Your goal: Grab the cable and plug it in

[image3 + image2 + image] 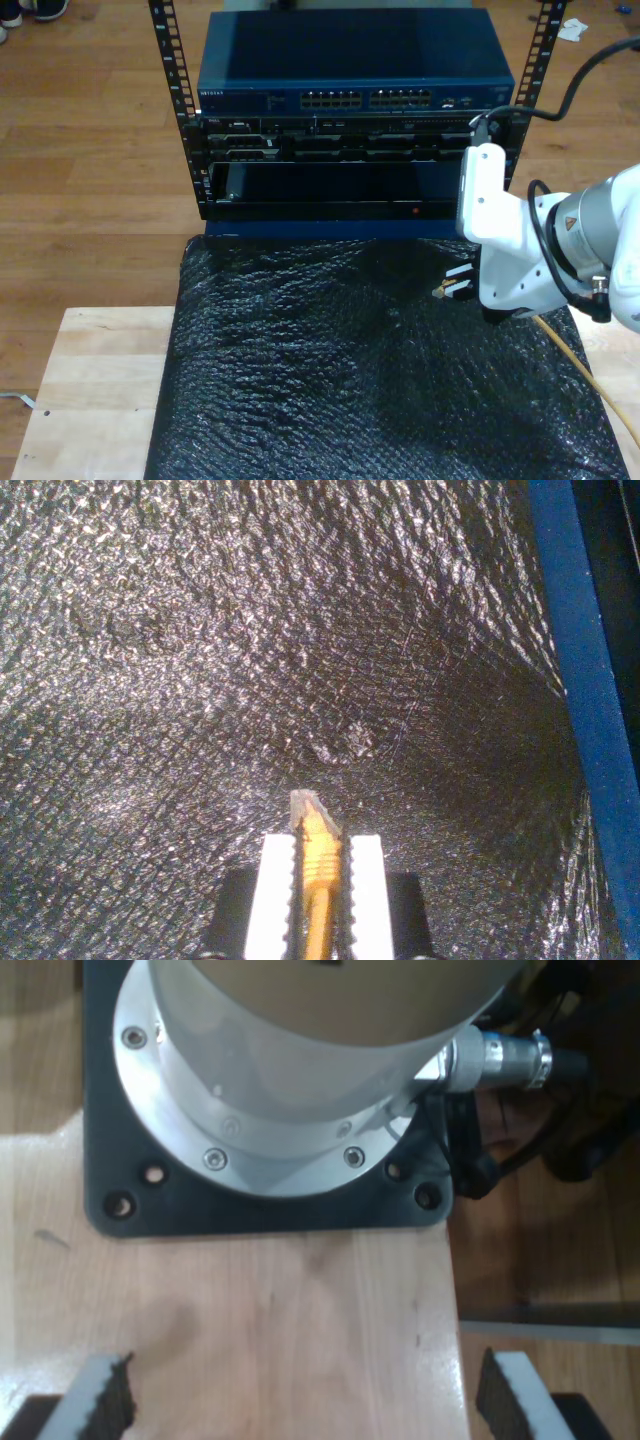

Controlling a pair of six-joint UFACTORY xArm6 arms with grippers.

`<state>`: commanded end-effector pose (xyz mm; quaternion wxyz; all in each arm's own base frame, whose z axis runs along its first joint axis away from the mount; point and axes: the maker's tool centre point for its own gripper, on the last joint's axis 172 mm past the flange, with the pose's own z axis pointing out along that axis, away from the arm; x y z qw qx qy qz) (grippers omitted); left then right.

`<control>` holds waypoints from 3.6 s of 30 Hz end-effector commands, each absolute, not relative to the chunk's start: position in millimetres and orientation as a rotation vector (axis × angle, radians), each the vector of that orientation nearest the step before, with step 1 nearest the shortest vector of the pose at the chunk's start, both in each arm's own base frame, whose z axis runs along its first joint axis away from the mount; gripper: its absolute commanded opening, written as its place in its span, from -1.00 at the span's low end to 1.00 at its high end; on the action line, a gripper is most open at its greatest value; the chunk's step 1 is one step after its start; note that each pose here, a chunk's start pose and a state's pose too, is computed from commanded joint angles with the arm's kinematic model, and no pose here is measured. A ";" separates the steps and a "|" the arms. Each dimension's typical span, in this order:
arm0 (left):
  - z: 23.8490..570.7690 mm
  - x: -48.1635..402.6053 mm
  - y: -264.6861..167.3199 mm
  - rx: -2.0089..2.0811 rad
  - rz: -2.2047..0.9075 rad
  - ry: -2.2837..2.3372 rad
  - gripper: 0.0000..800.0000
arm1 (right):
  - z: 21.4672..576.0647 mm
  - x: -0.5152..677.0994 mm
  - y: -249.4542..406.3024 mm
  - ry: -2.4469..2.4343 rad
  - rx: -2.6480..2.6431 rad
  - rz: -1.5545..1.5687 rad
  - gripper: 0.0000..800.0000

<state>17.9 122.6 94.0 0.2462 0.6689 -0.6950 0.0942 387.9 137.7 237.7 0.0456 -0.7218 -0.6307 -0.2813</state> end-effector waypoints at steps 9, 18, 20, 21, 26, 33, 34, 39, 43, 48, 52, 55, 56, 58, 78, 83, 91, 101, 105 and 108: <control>90.0 24.8 129.9 1.819 0.269 -1.963 0.99 | 240.7 387.9 136.4 -1.938 -2.203 -0.865 -1.00; 79.2 24.8 130.2 1.811 0.261 -2.005 0.99 | 240.1 385.3 136.3 -1.936 -2.199 -0.856 -1.00; 75.6 25.5 132.9 1.821 0.247 -2.020 0.99 | 240.1 385.3 136.3 -1.936 -2.199 -0.856 -1.00; 75.8 25.3 133.7 1.821 0.244 -2.024 0.99 | 240.1 385.5 135.7 -1.935 -2.201 -0.856 -1.00; 72.8 22.9 129.8 1.801 0.248 -2.022 0.99 | 241.0 386.2 133.7 -1.937 -2.205 -0.857 -1.00; 67.5 21.9 126.9 1.796 0.248 -2.027 0.99 | 239.7 383.0 134.7 -1.934 -2.198 -0.843 -1.00; 68.0 21.9 127.2 1.794 0.248 -2.028 0.99 | 239.7 383.0 134.7 -1.934 -2.198 -0.843 -1.00; 67.3 21.6 126.6 1.766 0.258 -2.056 0.99 | 244.7 382.6 134.7 -1.940 -2.195 -0.860 -1.00; 66.9 21.5 126.3 1.758 0.260 -2.063 0.99 | 245.0 381.0 133.2 -1.937 -2.196 -0.854 -1.00; 65.0 20.6 123.2 1.701 0.284 -2.099 1.00 | 243.3 379.3 129.9 -1.930 -2.203 -0.848 -1.00; 46.1 16.4 112.4 1.675 0.288 -2.112 1.00 | 242.3 377.7 128.6 -1.927 -2.205 -0.847 -1.00; 36.0 16.7 115.1 1.685 0.266 -2.137 1.00 | 240.8 376.1 128.5 -1.923 -2.204 -0.840 -1.00; 36.1 17.1 115.8 1.690 0.265 -2.137 1.00 | 240.8 376.3 127.9 -1.922 -2.206 -0.841 -1.00; 36.1 17.1 115.8 1.690 0.265 -2.137 1.00 | 239.2 375.4 127.6 -1.923 -2.206 -0.836 -1.00; 35.9 16.8 115.5 1.690 0.267 -2.135 1.00 | 263.4 404.6 114.6 -1.911 -2.273 -0.967 -1.00; 35.9 16.8 115.5 1.690 0.267 -2.135 1.00 | 266.3 432.4 104.2 -1.923 -2.333 -1.029 -1.00; 35.9 16.8 115.5 1.690 0.267 -2.135 1.00 | 283.1 475.8 103.2 -2.077 -2.365 -1.174 -1.00; 35.9 16.8 115.5 1.690 0.267 -2.135 1.00 | 278.0 536.9 141.1 -2.355 -2.289 -1.352 -1.00; 35.9 16.8 115.5 1.690 0.267 -2.135 1.00 | 270.1 548.6 142.8 -2.373 -2.290 -1.336 -1.00; 35.9 16.8 115.5 1.690 0.267 -2.135 1.00 | 277.1 556.2 142.3 -2.374 -2.298 -1.389 -1.00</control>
